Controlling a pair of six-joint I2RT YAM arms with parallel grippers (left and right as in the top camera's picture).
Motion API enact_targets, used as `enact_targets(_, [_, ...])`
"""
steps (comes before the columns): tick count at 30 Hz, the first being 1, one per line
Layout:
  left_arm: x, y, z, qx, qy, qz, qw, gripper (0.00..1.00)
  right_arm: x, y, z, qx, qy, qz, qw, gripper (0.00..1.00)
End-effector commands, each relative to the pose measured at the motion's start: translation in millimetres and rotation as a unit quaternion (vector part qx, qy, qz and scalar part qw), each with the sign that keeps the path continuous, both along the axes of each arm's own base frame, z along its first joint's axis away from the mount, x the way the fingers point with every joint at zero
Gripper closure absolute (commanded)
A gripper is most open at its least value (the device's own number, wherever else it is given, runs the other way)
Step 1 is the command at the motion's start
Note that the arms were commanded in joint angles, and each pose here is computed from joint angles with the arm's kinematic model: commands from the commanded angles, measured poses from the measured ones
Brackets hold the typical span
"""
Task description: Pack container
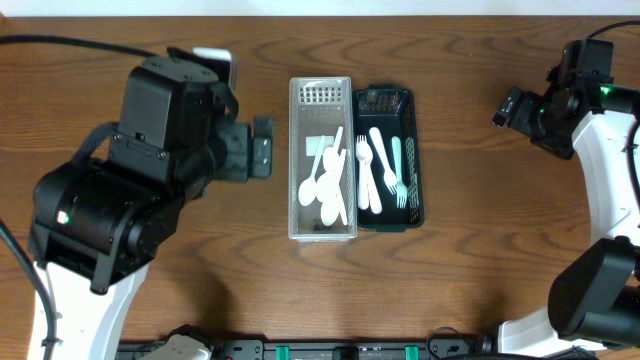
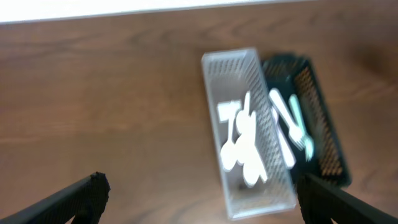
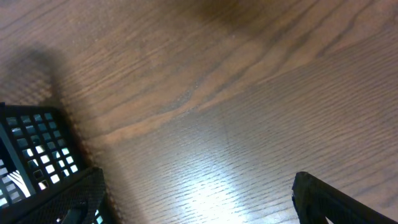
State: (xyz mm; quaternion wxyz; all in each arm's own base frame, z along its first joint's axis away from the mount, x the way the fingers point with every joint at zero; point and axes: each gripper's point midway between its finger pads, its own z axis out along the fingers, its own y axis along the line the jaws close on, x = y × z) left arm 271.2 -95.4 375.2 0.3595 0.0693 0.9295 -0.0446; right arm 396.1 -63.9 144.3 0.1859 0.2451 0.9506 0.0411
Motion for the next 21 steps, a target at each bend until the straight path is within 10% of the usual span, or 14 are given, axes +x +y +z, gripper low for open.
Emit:
enact_targets(1, [-5, 18, 4, 0.039, -0.012, 0.015, 0.999, 0.02, 1, 2, 3, -0.005, -0.003, 0.008, 1.0, 0.01])
enact_targets(9, [-12, 67, 49, 0.066, -0.125, 0.111, 0.984, 0.02, 1, 2, 3, -0.006, -0.003, 0.008, 1.0, 0.01])
enact_targets(21, [-102, 131, 51, 0.035, -0.215, 0.197, 0.956, 0.02, 1, 2, 3, -0.006, -0.003, 0.008, 1.0, 0.01])
